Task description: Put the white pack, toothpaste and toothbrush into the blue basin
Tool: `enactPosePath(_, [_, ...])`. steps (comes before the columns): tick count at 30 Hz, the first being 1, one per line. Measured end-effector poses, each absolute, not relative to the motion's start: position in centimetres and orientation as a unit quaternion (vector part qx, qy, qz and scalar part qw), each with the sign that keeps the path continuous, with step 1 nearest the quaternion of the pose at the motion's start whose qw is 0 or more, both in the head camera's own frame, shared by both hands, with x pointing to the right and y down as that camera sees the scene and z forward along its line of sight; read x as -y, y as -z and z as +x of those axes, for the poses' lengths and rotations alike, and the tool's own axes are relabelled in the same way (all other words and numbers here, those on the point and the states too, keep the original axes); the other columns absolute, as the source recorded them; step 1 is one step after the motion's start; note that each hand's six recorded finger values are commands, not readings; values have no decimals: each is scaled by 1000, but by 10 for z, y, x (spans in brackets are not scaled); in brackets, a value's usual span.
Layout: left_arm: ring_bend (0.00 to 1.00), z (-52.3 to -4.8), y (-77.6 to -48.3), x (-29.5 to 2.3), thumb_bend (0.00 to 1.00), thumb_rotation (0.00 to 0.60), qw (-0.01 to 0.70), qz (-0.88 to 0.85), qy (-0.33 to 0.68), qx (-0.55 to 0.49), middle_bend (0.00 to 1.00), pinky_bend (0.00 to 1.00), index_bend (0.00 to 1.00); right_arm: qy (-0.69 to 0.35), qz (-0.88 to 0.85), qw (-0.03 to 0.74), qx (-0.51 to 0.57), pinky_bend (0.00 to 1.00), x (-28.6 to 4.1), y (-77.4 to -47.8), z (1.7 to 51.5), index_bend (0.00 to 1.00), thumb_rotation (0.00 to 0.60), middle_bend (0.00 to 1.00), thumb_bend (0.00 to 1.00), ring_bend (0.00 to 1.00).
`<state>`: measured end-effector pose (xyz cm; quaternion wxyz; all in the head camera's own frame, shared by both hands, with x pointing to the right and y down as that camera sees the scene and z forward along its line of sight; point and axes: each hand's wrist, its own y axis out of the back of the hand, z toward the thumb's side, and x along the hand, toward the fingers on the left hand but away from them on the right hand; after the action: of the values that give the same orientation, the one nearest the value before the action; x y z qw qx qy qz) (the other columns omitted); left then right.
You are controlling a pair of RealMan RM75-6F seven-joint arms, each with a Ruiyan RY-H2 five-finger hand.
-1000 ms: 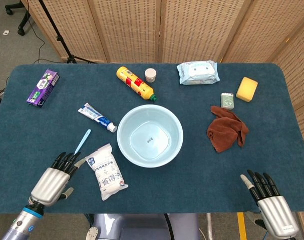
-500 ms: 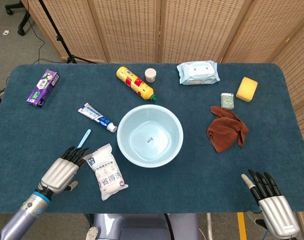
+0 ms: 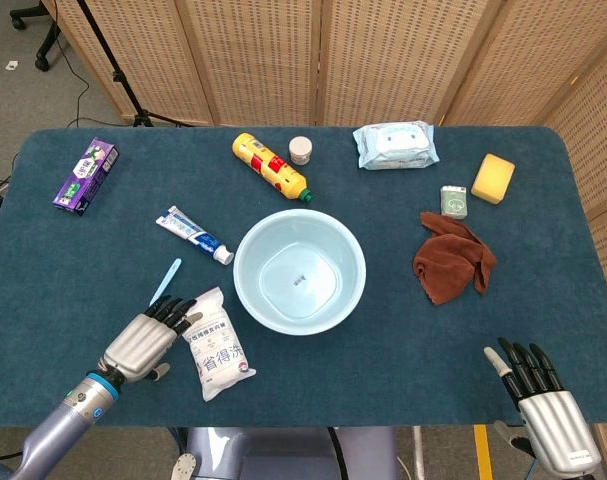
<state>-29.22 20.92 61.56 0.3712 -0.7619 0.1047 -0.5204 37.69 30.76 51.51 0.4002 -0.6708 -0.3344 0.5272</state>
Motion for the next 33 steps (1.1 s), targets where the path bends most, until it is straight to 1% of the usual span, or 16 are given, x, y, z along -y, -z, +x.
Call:
enactPosePath(8, [0,-283,-626,-207,244,600,371,-767,516,-90,0,0,0,-527,-671,400,336,0,-307,-515,377,60,600,0,105,0])
enactPosePath(23, [0,-248,-645,-215,246,600,390,-776,492,-59,0,0,0,-525,-670,400,340,0,-306,-513,379,59,600,0,105,0])
enactPosePath(31, [0,-238,-654,-213,263,600,394,-769,500,-63,0,0,0,-523,-670,400,344,0,-305,-511,379,60,600,0,106,0])
enactPosePath(33, [0,-237,-656,-211,276,600,398,-764,503,-69,0,0,24,-522,-670,400,345,0,-305,-511,380,60,600,0,106,0])
